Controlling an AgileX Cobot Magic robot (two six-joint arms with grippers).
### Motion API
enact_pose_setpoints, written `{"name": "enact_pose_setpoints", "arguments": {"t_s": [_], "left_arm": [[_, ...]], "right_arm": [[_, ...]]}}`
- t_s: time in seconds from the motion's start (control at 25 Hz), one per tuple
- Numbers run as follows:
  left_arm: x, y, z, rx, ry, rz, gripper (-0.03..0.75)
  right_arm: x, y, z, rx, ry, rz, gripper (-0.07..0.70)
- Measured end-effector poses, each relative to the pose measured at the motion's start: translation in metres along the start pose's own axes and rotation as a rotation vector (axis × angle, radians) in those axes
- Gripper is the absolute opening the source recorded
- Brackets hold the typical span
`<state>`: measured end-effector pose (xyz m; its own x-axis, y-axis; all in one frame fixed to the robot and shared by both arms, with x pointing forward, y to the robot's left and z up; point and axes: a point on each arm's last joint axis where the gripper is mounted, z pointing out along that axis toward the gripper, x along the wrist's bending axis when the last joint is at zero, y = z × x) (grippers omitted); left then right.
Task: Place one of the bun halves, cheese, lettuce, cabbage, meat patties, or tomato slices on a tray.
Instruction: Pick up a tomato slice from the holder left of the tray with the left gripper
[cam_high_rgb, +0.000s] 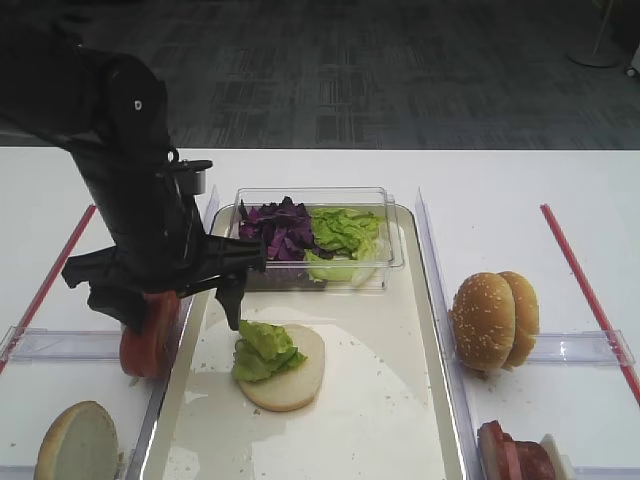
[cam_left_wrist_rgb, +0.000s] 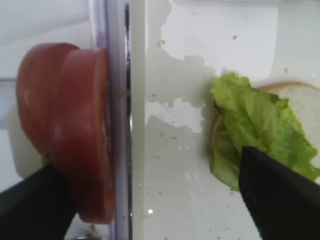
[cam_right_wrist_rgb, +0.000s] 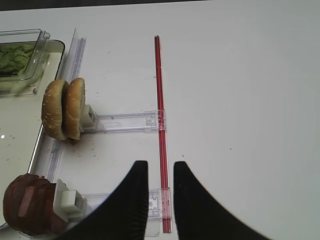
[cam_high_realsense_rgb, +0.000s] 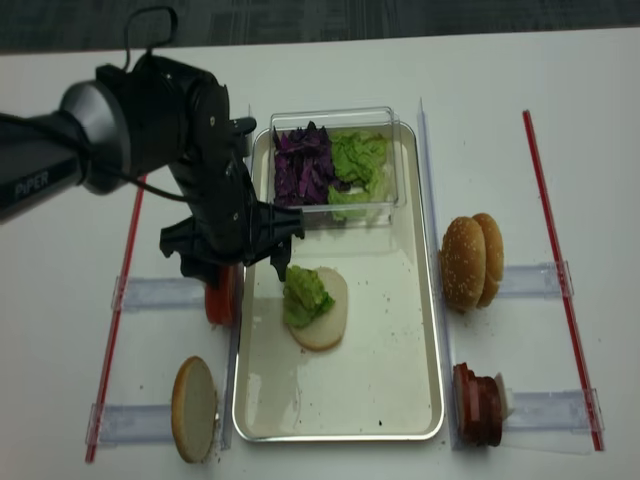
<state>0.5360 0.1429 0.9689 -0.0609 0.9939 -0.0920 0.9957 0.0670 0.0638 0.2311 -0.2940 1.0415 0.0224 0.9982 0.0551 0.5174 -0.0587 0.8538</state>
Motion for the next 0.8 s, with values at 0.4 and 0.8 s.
{"name": "enact_pose_setpoints", "arguments": {"t_s": [0.4,0.8], "left_arm": [[0.0002,0.0017,0.0058,0.003,0.011,0.007,0.532],[0.0026,0.0030,0.0057,-0.010,0.039,0.031,0.388]], "right_arm": [[0.0000,0.0000,0.0000,0.000,0.000,0.000,0.175],[0.0000,0.0000,0.0000,0.000,0.000,0.000,0.175]]}}
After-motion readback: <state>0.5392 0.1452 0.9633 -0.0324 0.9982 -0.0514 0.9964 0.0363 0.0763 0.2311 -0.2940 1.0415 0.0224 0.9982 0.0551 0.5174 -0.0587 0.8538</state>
